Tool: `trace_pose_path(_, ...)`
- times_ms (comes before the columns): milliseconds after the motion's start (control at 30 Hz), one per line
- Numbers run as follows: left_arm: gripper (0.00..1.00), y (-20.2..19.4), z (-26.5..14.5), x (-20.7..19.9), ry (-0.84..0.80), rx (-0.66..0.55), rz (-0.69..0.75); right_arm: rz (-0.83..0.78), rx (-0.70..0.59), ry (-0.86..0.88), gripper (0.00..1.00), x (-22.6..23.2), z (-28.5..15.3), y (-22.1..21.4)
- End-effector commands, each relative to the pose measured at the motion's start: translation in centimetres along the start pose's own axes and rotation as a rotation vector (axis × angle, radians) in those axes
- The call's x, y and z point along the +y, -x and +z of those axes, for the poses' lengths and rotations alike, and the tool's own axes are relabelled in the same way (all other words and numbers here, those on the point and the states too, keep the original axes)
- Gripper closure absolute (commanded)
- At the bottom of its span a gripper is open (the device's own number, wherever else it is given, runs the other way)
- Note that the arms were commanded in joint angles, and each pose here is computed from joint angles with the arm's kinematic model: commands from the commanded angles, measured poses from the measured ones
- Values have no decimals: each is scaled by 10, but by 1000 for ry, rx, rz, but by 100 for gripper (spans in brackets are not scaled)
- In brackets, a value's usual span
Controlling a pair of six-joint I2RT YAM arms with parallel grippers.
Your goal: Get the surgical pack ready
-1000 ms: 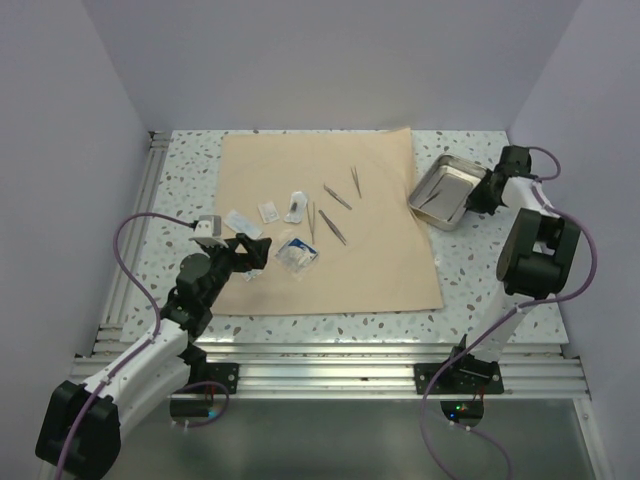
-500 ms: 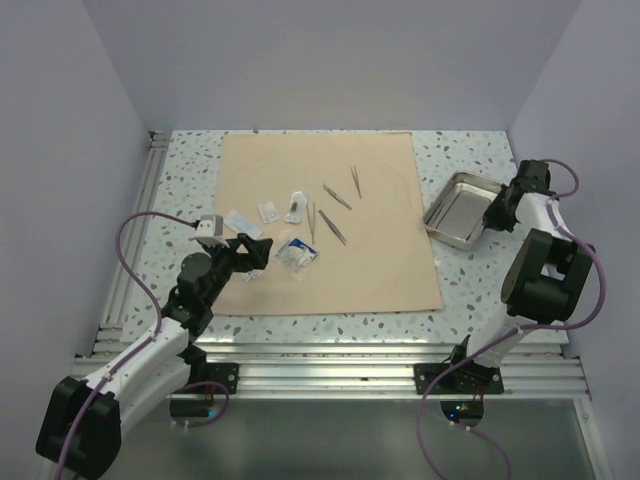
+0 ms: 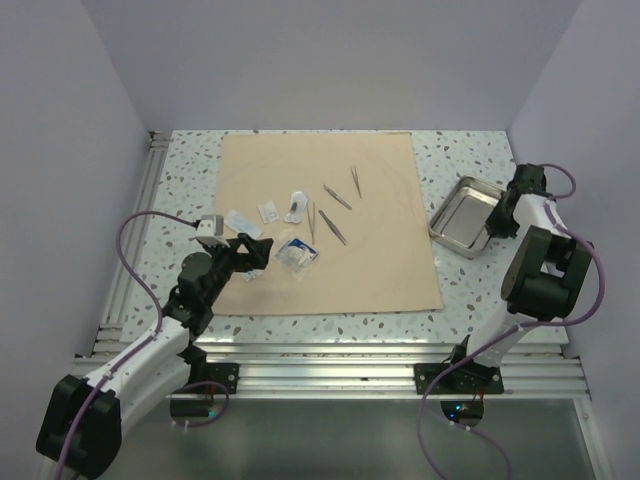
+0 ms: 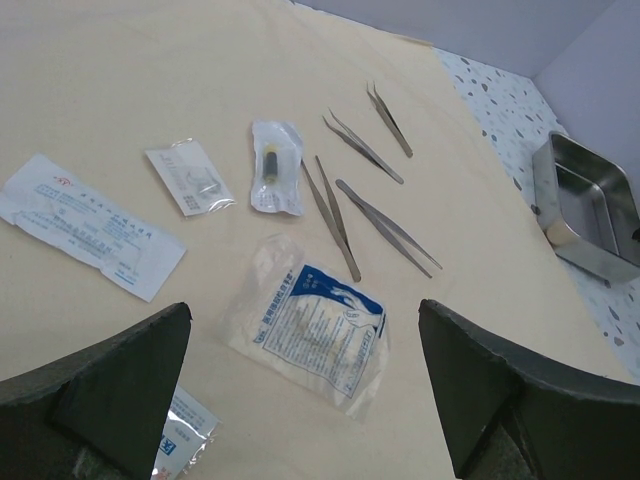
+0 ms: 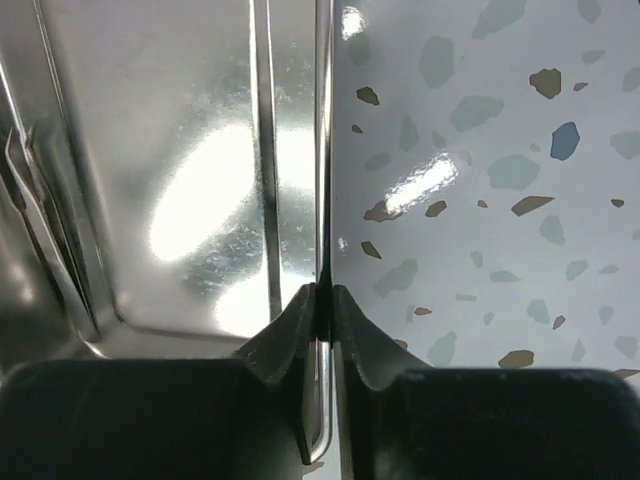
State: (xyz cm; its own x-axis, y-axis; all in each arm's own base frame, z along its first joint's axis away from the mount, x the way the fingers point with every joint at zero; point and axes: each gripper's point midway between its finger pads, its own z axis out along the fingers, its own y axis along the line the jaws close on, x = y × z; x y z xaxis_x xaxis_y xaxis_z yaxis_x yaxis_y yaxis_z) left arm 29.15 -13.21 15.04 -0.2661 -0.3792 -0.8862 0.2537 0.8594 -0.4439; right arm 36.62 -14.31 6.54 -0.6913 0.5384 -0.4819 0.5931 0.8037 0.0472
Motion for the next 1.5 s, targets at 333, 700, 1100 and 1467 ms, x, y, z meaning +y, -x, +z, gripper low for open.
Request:
trace_pose_path(333,0,8,3,-5,-21,-37,2,-47,-213,128,48,28,-77,47)
trace_pose_path(700,0,14,1,-8,-25,-55,9,-635,-149,376,37,228,-115,-53)
trace_pose_path(1100,0,14,2,-5,-11,-52,20,-967,-77,557,37,346,-102,-149)
trace_pose_path(1467,0,16,2,-5,-10,-56,22,-1079,-18,558,40,373,-81,-197)
